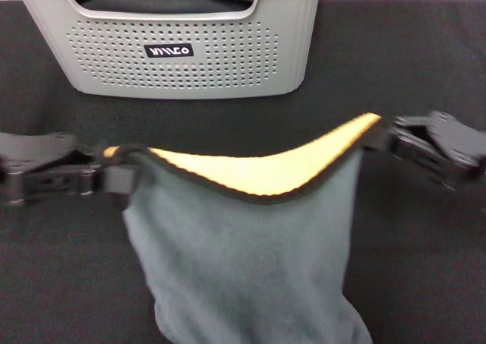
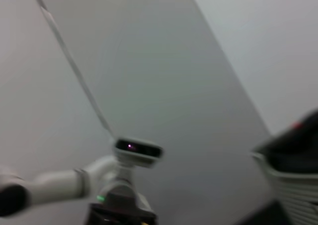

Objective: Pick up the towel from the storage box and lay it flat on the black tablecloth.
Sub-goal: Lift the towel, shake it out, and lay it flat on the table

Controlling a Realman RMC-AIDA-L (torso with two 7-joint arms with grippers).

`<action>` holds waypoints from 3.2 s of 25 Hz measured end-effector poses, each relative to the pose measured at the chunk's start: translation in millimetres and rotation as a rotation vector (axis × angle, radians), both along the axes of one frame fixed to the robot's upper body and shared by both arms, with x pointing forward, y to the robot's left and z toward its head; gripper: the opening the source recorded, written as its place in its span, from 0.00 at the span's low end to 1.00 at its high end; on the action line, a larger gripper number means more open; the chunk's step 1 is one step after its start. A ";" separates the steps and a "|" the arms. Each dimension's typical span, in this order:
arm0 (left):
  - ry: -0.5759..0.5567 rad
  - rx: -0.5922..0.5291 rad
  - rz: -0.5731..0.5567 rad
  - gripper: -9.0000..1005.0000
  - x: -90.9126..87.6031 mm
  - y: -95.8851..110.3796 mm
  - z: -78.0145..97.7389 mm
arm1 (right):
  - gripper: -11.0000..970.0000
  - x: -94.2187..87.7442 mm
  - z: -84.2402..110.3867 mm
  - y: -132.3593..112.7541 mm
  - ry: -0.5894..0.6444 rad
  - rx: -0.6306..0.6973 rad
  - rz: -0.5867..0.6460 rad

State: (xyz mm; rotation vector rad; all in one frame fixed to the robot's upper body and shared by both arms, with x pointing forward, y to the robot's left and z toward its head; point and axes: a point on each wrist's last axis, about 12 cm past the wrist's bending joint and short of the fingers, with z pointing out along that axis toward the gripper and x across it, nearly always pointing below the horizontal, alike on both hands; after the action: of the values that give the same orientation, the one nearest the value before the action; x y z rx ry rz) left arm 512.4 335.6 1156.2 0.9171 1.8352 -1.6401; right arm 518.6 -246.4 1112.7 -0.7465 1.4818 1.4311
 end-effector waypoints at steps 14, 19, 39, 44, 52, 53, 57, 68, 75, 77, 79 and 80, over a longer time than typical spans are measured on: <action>-0.054 0.162 0.384 0.05 55.7 -6.8 -21.6 | 0.10 74.6 -5.6 21.1 0.019 -0.351 -0.215; -0.047 0.210 0.433 0.05 59.9 -7.0 -30.4 | 0.10 83.5 -12.0 26.7 0.029 -0.432 -0.255; -0.027 0.274 0.584 0.05 68.3 -11.2 -54.4 | 0.10 96.7 -21.4 32.3 -0.005 -0.558 -0.353; -0.022 0.271 0.627 0.05 65.1 -2.8 -56.8 | 0.10 101.7 -16.4 42.9 -0.036 -0.570 -0.332; -0.010 0.283 0.668 0.05 60.9 2.9 -63.7 | 0.10 110.4 -15.4 66.8 -0.096 -0.660 -0.300; -0.008 0.285 0.673 0.05 60.3 3.4 -64.7 | 0.10 110.6 -16.2 68.5 -0.099 -0.669 -0.301; -0.001 0.292 0.686 0.05 58.4 5.4 -67.7 | 0.10 111.7 -17.2 70.3 -0.101 -0.678 -0.314; -0.018 0.301 0.681 0.05 62.7 -2.2 -69.2 | 0.11 111.4 -20.2 65.1 -0.092 -0.684 -0.342; -0.020 0.305 0.672 0.05 64.1 -7.3 -70.3 | 0.11 110.9 -20.1 62.7 -0.092 -0.679 -0.350; -0.019 0.302 0.676 0.05 64.1 -8.2 -71.0 | 0.11 110.4 -20.2 61.9 -0.093 -0.679 -0.352; -0.019 0.303 0.681 0.05 64.2 -8.4 -71.6 | 0.11 110.1 -20.3 61.5 -0.094 -0.679 -0.353; -0.018 0.304 0.683 0.05 63.8 -8.4 -72.2 | 0.11 110.1 -20.2 61.6 -0.094 -0.678 -0.352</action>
State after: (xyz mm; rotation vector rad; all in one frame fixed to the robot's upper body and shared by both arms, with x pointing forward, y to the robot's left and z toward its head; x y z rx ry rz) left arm 576.3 327.3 1083.9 0.3346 2.1029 -0.9480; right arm 628.6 -184.8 1092.4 -0.8783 1.9288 0.6103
